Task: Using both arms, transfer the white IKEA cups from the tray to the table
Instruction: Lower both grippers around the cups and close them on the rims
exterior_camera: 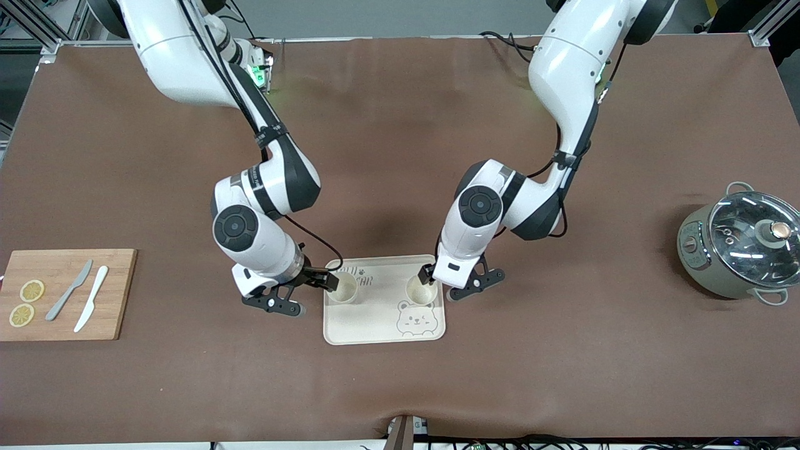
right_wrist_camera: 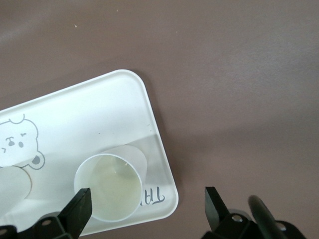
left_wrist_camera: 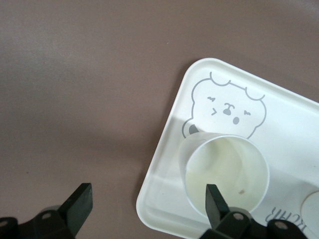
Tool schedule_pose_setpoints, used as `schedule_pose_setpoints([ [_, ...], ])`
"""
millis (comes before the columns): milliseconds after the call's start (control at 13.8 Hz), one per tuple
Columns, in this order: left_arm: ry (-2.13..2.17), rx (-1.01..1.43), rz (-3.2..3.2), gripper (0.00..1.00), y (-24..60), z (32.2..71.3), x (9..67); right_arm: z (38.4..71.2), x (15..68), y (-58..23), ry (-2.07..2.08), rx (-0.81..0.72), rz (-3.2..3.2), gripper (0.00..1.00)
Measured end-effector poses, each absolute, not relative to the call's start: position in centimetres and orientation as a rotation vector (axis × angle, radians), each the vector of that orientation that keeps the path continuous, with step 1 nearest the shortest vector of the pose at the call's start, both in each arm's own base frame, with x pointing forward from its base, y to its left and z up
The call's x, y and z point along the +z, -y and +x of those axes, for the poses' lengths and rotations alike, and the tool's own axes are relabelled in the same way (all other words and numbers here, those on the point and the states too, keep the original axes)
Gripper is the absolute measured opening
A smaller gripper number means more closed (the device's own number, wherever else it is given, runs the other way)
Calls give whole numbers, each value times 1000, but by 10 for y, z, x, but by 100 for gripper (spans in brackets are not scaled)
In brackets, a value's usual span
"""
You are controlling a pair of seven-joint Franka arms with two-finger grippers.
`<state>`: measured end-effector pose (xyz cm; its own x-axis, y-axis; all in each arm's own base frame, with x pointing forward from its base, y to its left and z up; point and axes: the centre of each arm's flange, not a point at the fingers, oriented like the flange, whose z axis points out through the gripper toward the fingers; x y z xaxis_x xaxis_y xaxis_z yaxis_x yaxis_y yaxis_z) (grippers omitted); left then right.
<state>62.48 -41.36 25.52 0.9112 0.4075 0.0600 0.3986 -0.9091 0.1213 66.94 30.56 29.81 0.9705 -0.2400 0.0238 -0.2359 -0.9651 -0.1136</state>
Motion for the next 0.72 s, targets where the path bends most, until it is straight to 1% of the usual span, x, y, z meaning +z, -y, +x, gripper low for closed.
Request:
schedule_pose_setpoints([
  [217, -616, 129, 2970, 100, 419, 622, 239, 669, 283, -307, -357, -48, -3022, 100],
  [578, -613, 138, 2974, 100, 428, 617, 230, 667, 262, -311, -330, -51, -3049, 100],
  [722, -671, 141, 2956, 81, 428, 617, 230, 664, 248, -320, -312, -60, -3050, 100],
])
